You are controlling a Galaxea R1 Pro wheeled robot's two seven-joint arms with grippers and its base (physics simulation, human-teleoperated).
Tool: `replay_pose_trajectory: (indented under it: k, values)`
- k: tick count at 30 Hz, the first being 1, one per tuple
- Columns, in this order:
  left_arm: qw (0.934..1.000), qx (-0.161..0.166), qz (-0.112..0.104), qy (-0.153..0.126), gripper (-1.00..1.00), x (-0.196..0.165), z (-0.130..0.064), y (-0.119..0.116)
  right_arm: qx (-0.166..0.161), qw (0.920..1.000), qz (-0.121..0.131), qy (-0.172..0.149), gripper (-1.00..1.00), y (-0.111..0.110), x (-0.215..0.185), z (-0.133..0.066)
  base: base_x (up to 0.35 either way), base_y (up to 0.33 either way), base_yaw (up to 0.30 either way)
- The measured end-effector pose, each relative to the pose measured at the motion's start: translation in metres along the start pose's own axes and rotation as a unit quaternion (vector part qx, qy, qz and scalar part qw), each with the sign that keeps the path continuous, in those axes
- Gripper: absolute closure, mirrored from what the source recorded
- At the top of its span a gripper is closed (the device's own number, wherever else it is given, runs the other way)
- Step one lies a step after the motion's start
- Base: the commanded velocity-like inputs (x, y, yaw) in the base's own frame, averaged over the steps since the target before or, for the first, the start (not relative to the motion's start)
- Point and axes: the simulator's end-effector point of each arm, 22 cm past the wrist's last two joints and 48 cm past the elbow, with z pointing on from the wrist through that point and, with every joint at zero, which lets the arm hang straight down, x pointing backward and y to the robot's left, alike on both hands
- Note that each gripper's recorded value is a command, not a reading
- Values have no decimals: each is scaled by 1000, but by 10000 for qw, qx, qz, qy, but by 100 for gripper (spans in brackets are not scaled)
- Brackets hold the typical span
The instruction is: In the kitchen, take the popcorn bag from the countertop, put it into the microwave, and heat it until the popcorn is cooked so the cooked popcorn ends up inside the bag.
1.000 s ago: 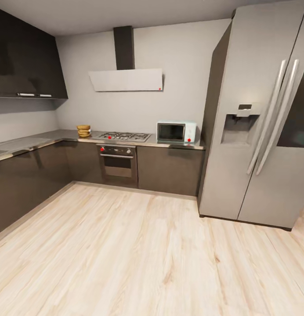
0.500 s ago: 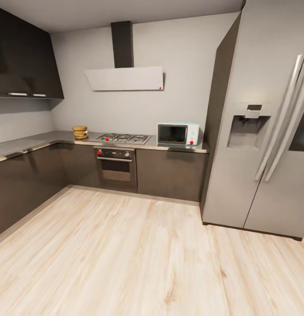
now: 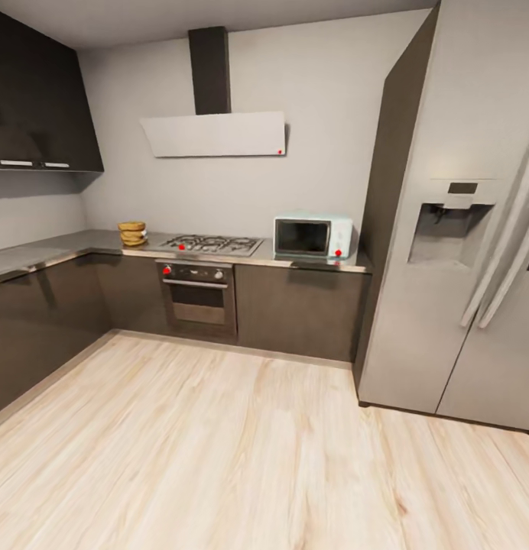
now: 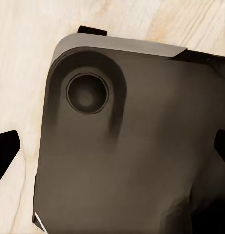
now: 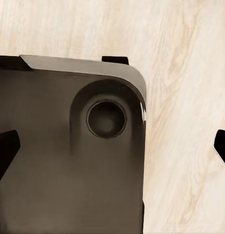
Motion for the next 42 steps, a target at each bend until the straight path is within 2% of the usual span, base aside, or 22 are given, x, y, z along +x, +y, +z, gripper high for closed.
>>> replay_pose_trajectory:
  k: [11, 42]
  values:
    - [10000, 0, 12, -3, -100, 0, 0, 0, 2, 10000, -18, -12, -100, -1, -1, 0, 325, 12, 0]
    - [10000, 4, 87, -25, -100, -1, 0, -1, -3, 10000, -89, -38, -100, -1, -2, 0, 325, 96, 0]
